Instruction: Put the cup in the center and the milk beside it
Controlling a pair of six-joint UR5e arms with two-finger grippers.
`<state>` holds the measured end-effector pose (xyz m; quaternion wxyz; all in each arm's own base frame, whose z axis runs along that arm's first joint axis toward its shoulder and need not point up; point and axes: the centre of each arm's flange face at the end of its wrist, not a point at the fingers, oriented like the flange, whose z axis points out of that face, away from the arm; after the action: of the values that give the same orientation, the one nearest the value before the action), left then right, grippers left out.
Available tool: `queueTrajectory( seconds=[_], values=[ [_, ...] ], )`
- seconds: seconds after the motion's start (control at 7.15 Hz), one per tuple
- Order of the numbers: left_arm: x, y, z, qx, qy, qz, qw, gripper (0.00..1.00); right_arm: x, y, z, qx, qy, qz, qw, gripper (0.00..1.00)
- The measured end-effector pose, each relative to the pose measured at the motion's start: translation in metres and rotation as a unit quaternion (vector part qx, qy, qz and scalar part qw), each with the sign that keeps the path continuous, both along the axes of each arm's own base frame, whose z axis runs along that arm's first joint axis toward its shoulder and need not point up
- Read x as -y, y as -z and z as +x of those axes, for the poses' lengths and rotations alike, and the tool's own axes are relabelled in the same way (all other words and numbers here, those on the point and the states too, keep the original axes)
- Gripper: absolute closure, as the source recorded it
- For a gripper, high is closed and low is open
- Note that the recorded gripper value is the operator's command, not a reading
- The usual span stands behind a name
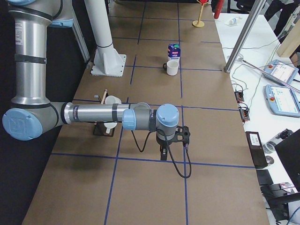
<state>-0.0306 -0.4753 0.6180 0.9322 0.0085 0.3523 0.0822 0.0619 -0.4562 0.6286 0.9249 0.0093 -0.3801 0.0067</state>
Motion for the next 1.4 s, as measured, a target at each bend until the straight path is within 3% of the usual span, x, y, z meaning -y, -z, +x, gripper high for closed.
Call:
queueTrajectory(
  seconds=[0.56,1.4],
  values=[
    [-0.005,-0.017,-0.029,0.0,0.034,-0.018,0.9992,0.0,0.004,0.005,0.0,0.002,0.0,0.005,1.0,0.0],
    [-0.007,-0.026,-0.031,-0.013,0.044,-0.034,0.9984,0.0,0.004,0.005,-0.001,0.006,0.0,0.004,1.0,0.0]
  ],
)
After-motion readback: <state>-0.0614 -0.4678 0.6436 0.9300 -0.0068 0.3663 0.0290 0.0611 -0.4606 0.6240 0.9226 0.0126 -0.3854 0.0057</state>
